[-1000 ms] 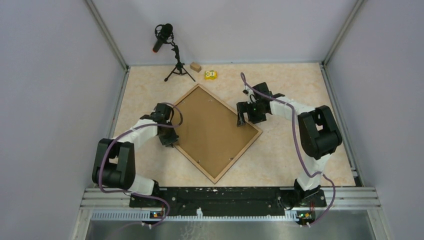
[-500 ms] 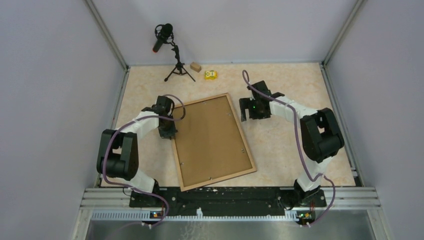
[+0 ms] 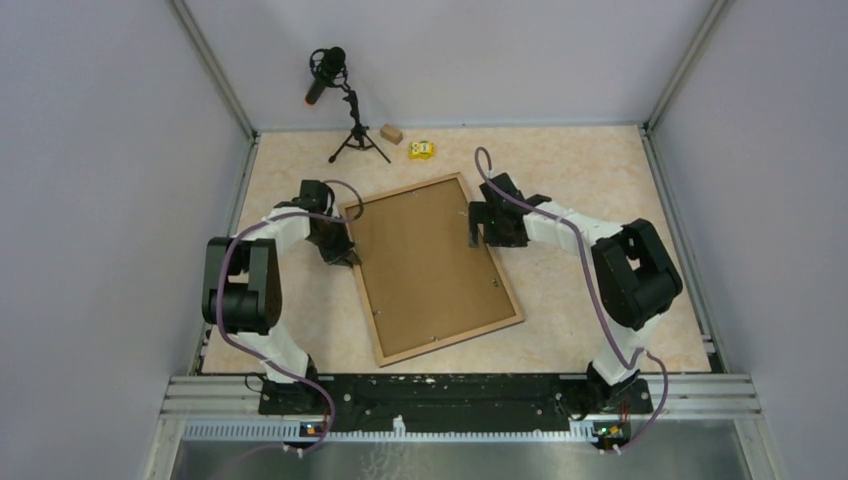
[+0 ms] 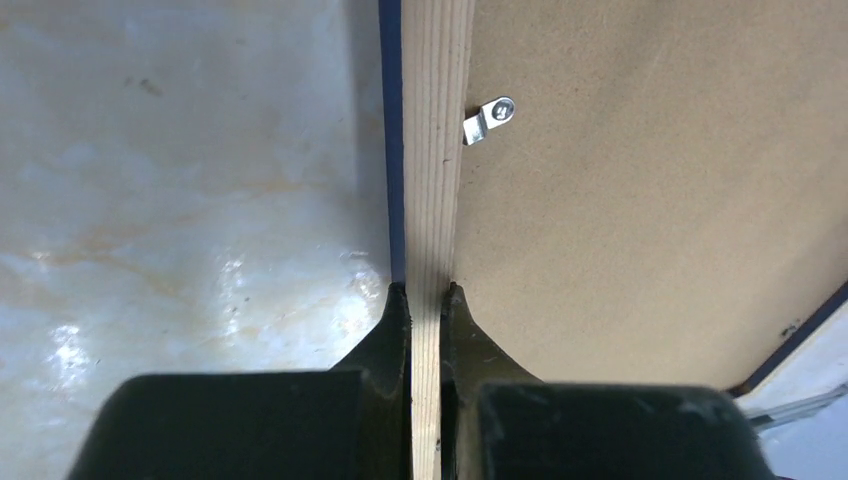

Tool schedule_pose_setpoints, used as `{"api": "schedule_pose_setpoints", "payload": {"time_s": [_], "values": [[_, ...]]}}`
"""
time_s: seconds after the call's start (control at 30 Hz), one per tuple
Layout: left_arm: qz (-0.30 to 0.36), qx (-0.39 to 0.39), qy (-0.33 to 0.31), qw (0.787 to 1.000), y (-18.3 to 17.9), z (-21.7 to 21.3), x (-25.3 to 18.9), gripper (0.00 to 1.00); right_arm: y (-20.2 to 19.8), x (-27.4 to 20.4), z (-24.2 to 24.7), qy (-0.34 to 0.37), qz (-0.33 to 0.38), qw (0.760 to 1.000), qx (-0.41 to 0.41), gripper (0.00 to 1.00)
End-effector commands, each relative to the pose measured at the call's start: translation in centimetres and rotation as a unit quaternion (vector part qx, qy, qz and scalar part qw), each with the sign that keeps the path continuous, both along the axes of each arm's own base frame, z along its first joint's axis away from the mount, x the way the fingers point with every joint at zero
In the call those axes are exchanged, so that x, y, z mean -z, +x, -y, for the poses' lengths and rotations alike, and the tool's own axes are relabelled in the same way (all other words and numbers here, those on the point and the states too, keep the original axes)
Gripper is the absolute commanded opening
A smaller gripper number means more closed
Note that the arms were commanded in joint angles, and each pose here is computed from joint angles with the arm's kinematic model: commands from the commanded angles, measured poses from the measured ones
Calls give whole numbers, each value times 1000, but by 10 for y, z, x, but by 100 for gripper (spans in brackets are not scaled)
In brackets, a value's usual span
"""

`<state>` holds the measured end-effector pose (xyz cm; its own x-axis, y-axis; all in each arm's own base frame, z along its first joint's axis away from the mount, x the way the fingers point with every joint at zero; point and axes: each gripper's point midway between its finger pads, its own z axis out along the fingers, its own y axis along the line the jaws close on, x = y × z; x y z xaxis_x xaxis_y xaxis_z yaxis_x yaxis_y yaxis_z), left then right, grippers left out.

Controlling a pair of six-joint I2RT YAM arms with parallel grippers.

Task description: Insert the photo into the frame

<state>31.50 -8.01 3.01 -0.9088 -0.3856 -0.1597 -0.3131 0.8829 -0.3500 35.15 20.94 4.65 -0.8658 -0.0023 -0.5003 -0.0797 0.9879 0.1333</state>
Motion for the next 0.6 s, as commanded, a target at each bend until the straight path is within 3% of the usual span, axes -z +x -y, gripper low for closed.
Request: {"api": "schedule_pose_setpoints", "payload": {"time_s": [0.0,0.23,0.4,0.57], "values": [[34,-25,-57,998,29,10,-1,0,-7,-8,-3,3,17,999,27,86],[27,-29,-85,996,22,12,10,0,-44,5,19,-30,11,999,43,85],[26,-30,-85,996,20,12,10,0,-48,-6,46,-79,27,994,68,85],[28,-30,-83,996,20,11,9,0,-59,-8,35,-49,15,997,53,75]]}}
